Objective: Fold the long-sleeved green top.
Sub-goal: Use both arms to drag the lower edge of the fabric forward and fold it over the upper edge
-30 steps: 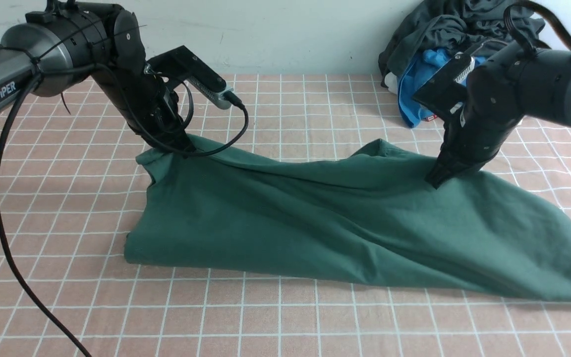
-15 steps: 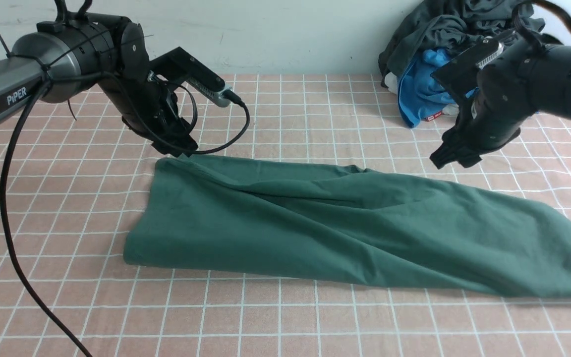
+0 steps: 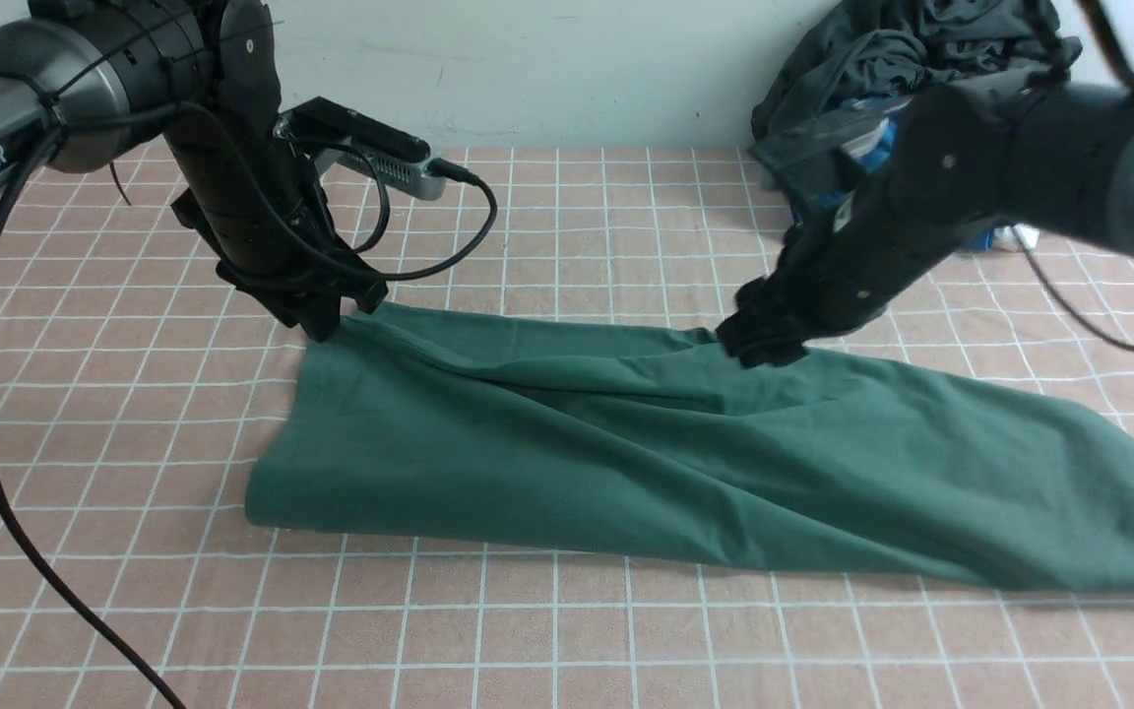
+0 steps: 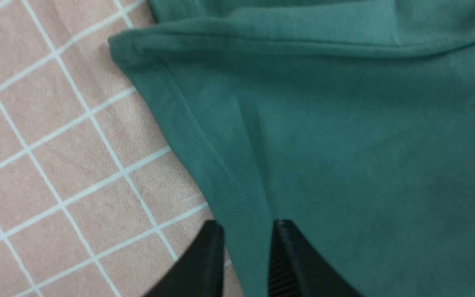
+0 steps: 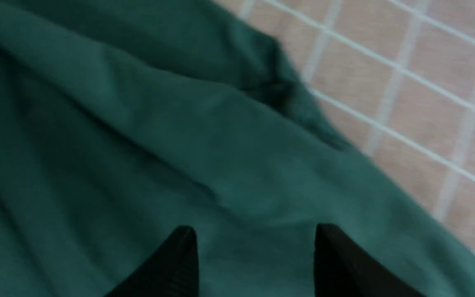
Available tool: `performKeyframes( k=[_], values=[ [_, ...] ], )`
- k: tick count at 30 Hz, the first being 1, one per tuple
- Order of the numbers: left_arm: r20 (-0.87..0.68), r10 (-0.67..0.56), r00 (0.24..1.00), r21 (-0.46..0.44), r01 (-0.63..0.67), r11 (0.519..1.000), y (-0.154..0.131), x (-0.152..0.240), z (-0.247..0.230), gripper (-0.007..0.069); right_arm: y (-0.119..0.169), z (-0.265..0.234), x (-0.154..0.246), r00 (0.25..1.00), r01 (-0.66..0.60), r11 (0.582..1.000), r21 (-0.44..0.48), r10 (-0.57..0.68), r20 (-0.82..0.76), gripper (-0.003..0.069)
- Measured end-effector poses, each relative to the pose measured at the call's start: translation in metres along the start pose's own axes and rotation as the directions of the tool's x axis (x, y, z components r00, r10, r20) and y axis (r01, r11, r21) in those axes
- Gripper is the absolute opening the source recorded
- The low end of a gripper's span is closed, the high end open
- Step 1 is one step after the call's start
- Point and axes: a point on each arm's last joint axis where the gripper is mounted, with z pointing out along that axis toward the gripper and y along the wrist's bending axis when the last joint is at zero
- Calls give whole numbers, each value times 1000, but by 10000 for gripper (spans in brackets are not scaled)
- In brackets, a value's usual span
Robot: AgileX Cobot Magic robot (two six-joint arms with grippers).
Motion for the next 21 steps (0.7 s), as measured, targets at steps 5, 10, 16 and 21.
performKeyframes(
  k=[5, 10, 16, 21],
  values=[
    [-38, -9, 999, 9, 9, 1000, 3, 5, 0, 10, 35, 40, 0, 998, 45, 993, -105, -41, 38, 306],
    [-65, -1, 998, 23, 3, 1000, 3, 8, 0, -4, 45, 75, 1, 994, 14, 994, -111, -2, 111, 187],
    [-64, -2, 998, 32, 4, 999, 3, 8, 0, -4, 33, 95, 1, 983, -35, 997, -66, 46, 177, 114],
    [-62, -8, 998, 54, 11, 998, 1, 7, 0, -4, -23, 90, -16, 937, -230, 973, -27, 229, 263, 101]
  ],
)
